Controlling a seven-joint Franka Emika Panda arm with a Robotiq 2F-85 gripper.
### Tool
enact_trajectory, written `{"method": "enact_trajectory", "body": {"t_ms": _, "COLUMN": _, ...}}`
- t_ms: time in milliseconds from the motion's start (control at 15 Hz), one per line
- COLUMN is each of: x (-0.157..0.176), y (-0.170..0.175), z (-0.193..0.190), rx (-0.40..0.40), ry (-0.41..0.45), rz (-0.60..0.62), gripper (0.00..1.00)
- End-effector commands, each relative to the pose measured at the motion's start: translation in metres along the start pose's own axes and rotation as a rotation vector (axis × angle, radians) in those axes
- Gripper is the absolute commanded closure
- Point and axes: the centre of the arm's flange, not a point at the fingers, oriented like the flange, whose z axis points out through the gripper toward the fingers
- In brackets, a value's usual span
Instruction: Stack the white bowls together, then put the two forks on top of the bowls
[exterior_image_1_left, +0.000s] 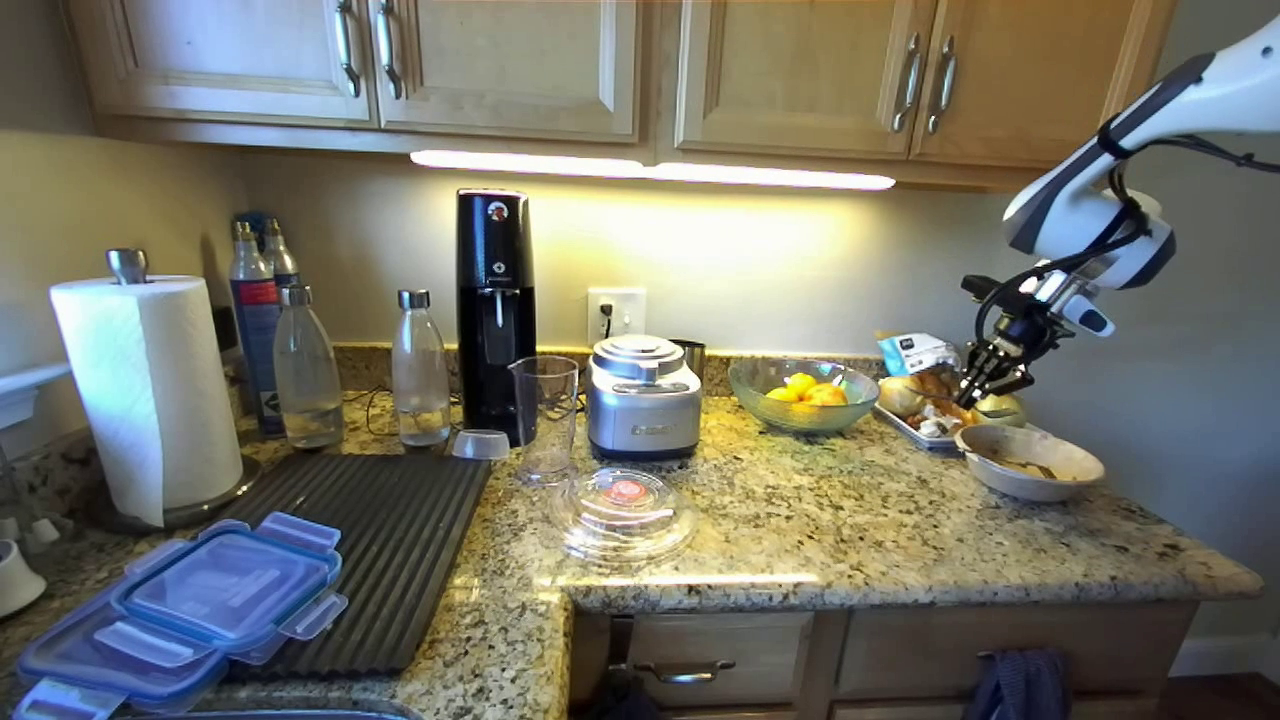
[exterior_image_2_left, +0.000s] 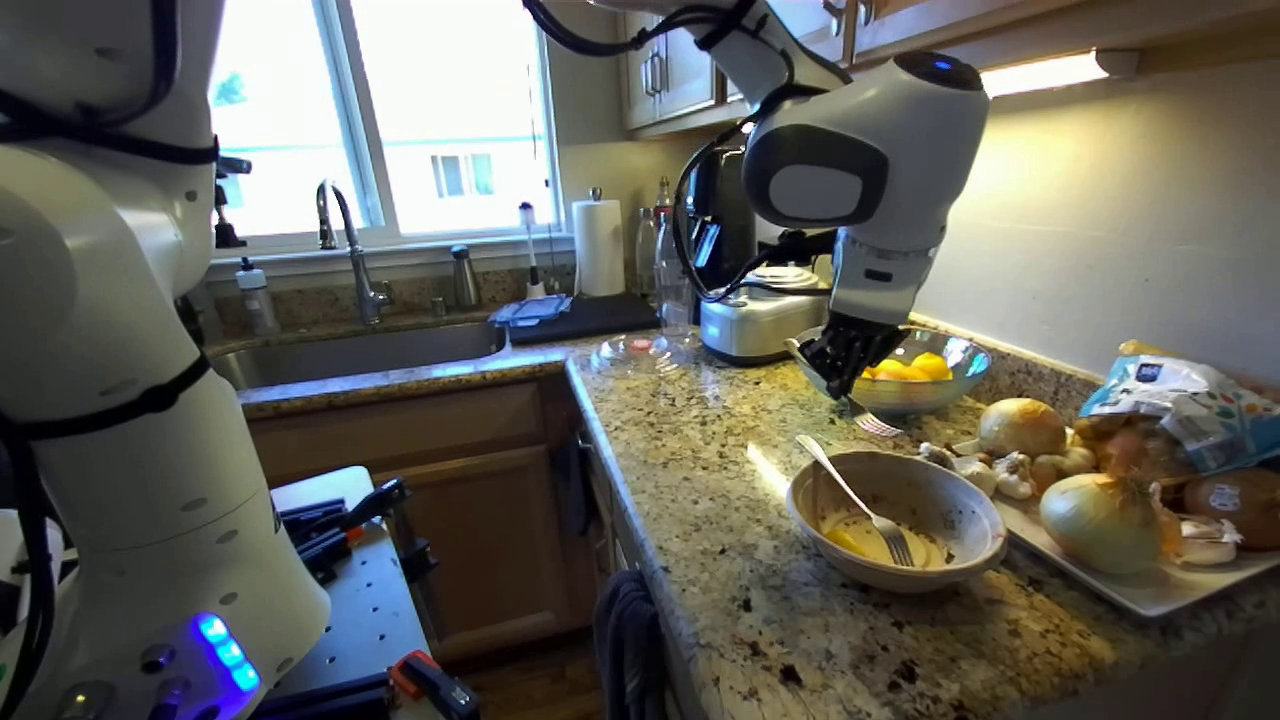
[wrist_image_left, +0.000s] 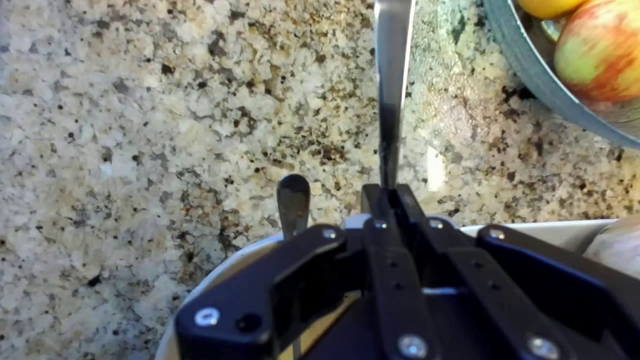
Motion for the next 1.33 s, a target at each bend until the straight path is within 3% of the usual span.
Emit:
{"method": "enact_trajectory", "body": {"t_ms": 0, "x": 0.024, "y": 0.008, "z": 0.015, "rx": 0.022, "ry": -0.068, "rz": 0.117, "gripper": 0.95}}
{"method": "enact_trajectory", "body": {"t_ms": 333, "x": 0.049, "y": 0.021, "z": 0.031, "rx": 0.071, "ry": -0.103, "rz": 0.169, "gripper": 0.95}}
{"method": "enact_trajectory", "body": {"t_ms": 1133, "x": 0.097, "y": 0.044, "z": 0.025, "rx": 0.138, "ry": -0.034, "rz": 0.167, "gripper": 0.96}}
{"method": "enact_trajectory", "body": {"t_ms": 1200, "x": 0.097, "y": 0.044, "z": 0.023, "rx": 0.139, "ry": -0.030, "rz": 0.166, "gripper": 0.74}}
{"method": "enact_trajectory", "body": {"t_ms": 1267, "x": 0.097, "y": 0.045, "z": 0.022, "rx": 0.141, "ry": -0.029, "rz": 0.162, "gripper": 0.66}}
